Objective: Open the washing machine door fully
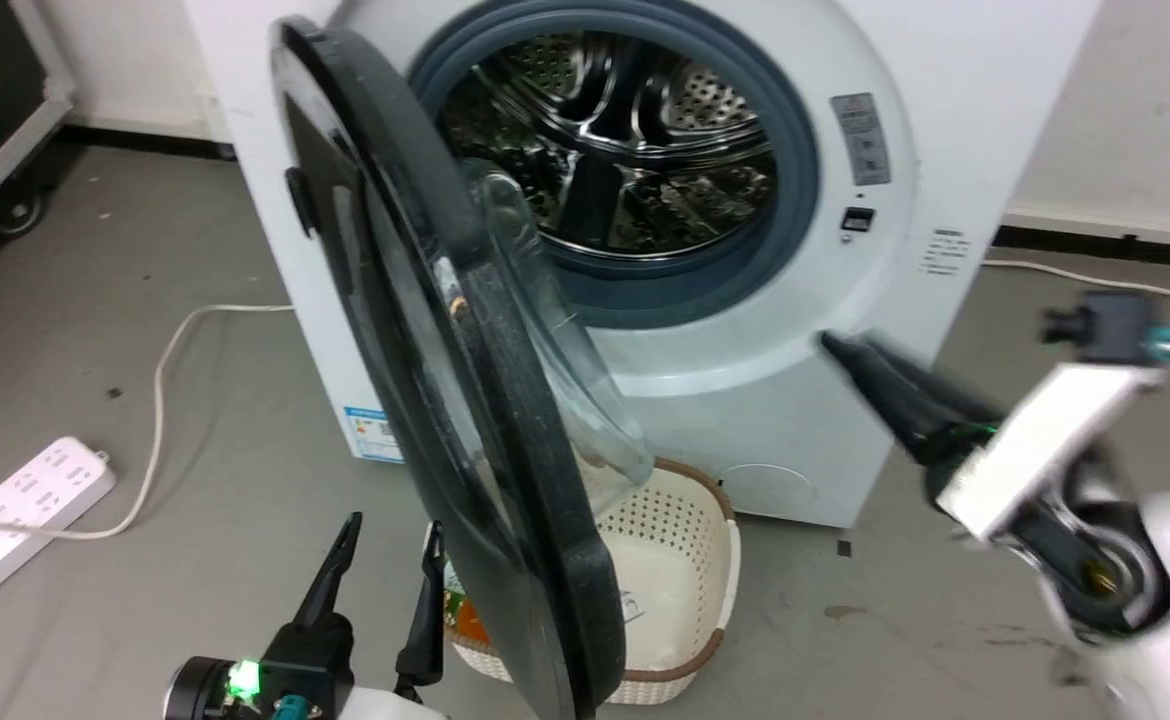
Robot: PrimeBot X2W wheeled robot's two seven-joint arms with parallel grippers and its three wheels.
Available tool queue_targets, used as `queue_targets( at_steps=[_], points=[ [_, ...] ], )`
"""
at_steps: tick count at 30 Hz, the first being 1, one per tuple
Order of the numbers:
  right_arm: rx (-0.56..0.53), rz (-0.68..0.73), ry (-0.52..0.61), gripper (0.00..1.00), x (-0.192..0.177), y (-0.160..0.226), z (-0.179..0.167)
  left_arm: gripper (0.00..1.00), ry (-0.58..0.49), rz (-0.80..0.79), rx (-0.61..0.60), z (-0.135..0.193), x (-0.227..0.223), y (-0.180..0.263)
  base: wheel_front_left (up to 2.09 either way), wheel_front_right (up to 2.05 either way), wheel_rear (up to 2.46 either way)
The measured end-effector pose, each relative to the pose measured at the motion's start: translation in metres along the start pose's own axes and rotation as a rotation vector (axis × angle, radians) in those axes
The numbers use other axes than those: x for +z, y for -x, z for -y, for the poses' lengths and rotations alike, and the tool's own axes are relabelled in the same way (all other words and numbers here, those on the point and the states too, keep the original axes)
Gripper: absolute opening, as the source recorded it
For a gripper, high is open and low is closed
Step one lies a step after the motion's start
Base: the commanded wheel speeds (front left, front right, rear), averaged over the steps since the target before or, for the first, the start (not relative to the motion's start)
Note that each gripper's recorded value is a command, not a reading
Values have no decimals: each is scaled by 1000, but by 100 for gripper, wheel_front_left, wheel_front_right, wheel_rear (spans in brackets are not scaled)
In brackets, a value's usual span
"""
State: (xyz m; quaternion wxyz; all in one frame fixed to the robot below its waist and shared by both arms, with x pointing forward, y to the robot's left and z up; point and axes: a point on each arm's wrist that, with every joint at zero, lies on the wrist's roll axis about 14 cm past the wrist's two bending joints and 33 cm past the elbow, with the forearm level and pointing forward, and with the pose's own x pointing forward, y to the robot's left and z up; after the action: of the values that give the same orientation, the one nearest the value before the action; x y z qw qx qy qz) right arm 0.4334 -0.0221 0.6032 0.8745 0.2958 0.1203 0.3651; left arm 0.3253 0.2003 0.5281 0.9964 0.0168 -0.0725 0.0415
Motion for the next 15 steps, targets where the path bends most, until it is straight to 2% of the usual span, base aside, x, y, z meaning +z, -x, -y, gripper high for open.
queue_targets(
  at_steps=[2, 3, 7, 10, 15],
  points=[
    [-64, 93, 235, 100, 18, 17, 10, 100, 5, 6, -5, 2, 2, -2, 0, 0, 0],
    [-99, 137, 314, 100, 24, 26, 17, 100, 5, 9, -8, 2, 2, -3, 0, 0, 0],
    [-236, 271, 534, 100, 34, 66, 44, 100, 9, 14, -20, 5, 3, -4, 0, 0, 0],
    [-327, 340, 631, 100, 35, 93, 56, 100, 13, 14, -37, 9, 3, -4, 0, 0, 0],
    [-436, 389, 654, 100, 12, 124, 62, 100, 17, 10, -59, 14, 2, -5, 0, 0, 0]
  ],
)
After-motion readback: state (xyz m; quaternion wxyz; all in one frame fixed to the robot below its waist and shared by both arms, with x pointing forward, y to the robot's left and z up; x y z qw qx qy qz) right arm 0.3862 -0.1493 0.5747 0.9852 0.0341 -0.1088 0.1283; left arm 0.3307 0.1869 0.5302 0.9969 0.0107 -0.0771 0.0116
